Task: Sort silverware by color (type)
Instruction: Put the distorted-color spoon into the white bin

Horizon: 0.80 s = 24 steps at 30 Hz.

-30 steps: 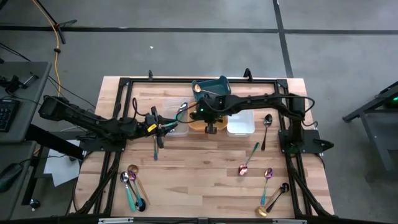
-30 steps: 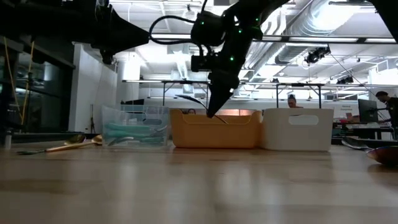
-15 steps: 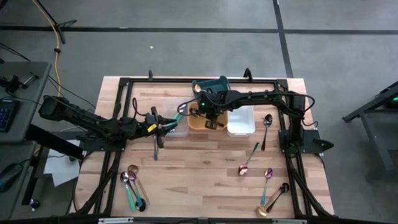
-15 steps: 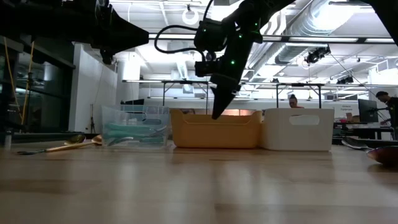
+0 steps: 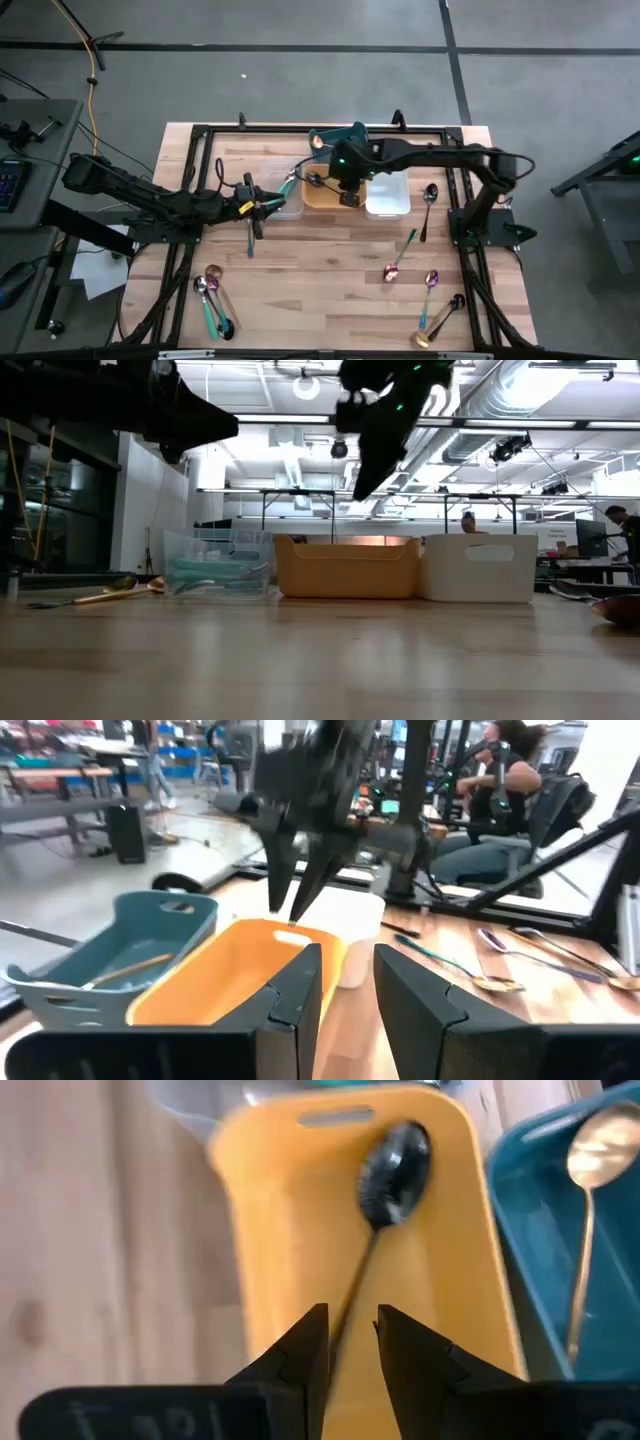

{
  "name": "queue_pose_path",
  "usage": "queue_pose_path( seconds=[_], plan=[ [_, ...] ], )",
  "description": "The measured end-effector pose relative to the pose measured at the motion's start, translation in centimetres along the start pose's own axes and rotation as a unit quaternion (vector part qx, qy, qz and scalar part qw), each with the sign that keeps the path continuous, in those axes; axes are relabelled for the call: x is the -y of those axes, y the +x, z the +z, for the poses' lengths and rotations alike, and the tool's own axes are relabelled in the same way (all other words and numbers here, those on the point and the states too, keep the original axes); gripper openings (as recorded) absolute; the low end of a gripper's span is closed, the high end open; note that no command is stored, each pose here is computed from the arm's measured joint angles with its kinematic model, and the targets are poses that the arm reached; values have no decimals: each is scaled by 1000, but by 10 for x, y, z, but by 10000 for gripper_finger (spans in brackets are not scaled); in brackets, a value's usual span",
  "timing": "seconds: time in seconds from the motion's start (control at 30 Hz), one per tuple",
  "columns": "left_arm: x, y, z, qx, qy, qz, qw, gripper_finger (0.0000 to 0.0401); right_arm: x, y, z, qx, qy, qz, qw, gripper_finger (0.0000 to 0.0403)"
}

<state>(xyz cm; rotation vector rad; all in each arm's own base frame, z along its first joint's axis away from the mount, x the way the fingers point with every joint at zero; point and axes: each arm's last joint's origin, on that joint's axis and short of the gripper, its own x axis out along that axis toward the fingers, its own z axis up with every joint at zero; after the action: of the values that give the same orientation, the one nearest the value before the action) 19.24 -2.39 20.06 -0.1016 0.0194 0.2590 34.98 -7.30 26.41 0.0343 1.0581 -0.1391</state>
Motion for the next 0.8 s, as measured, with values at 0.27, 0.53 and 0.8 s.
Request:
queue_pose_path(
  seconds=[0.27, 0.53, 0.8],
  plan=[
    [5, -2, 1, 2, -6, -36, 999, 87, -37, -28, -59, 175, 53, 40, 982, 84],
    [4, -2, 2, 4, -6, -34, 999, 87, -71, -44, -97, 321, 76, 122, 936, 84],
    [1, -1, 4, 12, 2, -25, 1000, 87, -87, -54, -100, 330, 87, 122, 932, 84]
  ],
)
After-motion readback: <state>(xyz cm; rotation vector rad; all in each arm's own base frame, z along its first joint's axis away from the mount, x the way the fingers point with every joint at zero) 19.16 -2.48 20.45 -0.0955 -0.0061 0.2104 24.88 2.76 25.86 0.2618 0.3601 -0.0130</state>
